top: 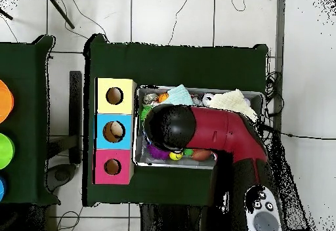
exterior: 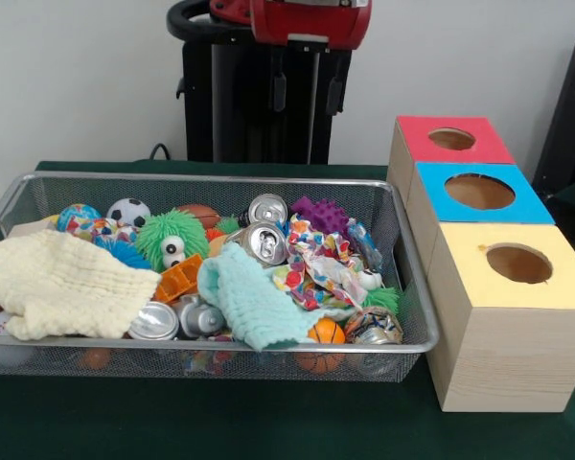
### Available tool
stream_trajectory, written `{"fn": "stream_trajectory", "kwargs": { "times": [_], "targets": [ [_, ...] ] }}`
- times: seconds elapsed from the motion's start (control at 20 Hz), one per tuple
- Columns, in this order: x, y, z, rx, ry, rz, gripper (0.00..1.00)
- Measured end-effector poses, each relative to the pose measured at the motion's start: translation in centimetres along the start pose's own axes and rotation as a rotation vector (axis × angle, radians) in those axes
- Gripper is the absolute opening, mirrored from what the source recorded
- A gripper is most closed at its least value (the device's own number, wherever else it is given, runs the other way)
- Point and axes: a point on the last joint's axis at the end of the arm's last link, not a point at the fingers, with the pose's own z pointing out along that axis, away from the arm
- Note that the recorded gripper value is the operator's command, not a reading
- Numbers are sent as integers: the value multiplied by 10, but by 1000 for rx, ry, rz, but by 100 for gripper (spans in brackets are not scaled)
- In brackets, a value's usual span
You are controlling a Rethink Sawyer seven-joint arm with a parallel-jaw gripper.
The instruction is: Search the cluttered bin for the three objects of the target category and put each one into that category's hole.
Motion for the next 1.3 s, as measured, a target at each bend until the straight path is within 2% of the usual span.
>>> {"fn": "stream_trajectory", "kwargs": {
  "times": [0.45,0.75,1.3],
  "targets": [
    [-6,2,6,-2,-42,-11,100],
    [-9,8,23,-12,-71,-22,100],
    [3,29,73,-52,-49,-48,100]
  ]
}}
